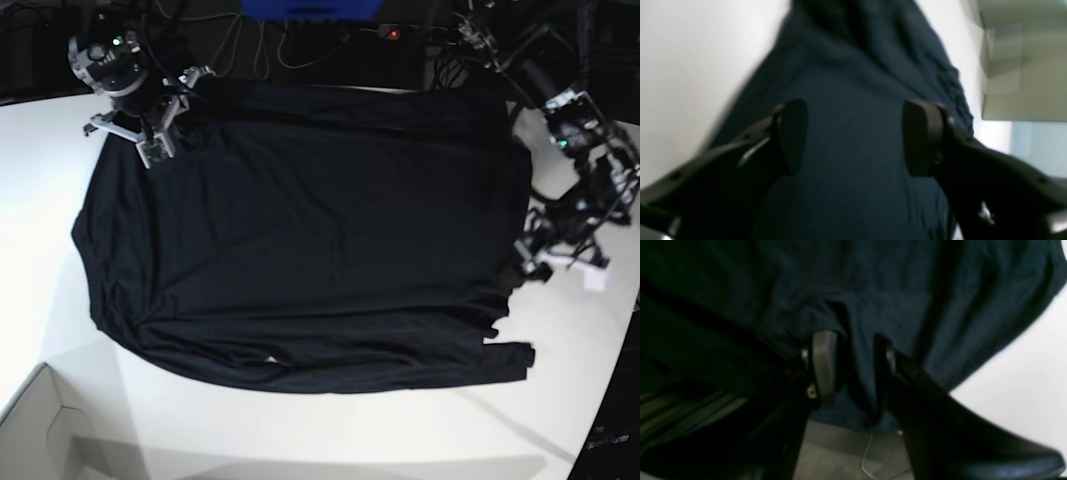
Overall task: Layout the t-shirt on the table in an organized manner, then fold the t-shirt properly
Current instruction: 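Grasp the shirt side edges with both grippers and pull them apart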
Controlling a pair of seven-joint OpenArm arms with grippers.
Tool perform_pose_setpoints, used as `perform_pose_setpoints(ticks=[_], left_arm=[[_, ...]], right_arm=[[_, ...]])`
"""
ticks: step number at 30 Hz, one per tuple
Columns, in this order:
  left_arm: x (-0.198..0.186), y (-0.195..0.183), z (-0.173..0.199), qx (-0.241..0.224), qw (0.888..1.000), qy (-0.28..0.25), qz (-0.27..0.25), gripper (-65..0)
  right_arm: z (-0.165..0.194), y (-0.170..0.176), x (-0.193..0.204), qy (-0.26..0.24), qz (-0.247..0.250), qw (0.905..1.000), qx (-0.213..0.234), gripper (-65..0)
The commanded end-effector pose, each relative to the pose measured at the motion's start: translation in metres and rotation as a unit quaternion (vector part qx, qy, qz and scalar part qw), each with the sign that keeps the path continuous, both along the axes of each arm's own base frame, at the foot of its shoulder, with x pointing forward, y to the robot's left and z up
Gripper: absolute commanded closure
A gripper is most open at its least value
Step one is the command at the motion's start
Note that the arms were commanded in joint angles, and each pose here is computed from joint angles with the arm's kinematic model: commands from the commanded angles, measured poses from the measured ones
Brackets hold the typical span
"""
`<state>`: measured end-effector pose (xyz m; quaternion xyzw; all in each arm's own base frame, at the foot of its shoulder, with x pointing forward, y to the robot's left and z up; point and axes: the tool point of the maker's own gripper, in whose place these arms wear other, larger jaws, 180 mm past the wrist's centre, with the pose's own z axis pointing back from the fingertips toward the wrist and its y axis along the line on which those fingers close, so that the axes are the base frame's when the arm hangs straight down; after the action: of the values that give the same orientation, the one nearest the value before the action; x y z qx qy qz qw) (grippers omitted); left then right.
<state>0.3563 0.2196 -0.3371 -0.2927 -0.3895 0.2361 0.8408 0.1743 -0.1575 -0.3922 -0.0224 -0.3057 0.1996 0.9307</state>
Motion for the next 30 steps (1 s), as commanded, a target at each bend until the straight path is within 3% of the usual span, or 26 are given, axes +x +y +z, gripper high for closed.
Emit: perform_pose_setpoints(ticks=[1, 4, 8, 14, 19, 25, 30], left_arm=[[0.013, -0.005, 0.015, 0.012, 1.0, -0.026, -0.004, -43.3], [0.029, -0.022, 0.013, 0.05, 0.998, -0.035, -0.018, -43.3], [0.037, -0.025, -0.019, 0.076, 0.997, -0.015, -0.012, -43.3], [0.027, 0.006, -0.063, 0.072, 0.996, 0.045, 0.007, -43.3], [0.019, 0.032, -0.068, 0.093, 0.994, 0.061, 0.013, -43.3], [0.007, 0.05, -0.07, 0.1, 0.993, 0.066, 0.02, -43.3], [0.003, 0.057, -0.065, 0.077, 0.995, 0.058, 0.029, -43.3]], right_arm=[[0.009, 0.0, 0.009, -0.022, 0.001, 0.9997, 0.003, -19.7], [0.015, -0.016, 0.017, -0.036, -0.02, 0.9991, -0.008, -19.9], [0.026, -0.038, 0.033, -0.058, -0.049, 0.9969, -0.022, -20.0], [0.045, -0.043, 0.071, -0.105, -0.055, 0.9928, -0.019, -20.1], [0.045, -0.038, 0.117, -0.126, -0.06, 0.9902, 0.011, -20.1], [0.021, -0.036, 0.165, -0.103, -0.059, 0.9915, 0.052, -20.1], [-0.002, -0.033, 0.173, -0.072, -0.059, 0.9931, 0.071, -20.1]])
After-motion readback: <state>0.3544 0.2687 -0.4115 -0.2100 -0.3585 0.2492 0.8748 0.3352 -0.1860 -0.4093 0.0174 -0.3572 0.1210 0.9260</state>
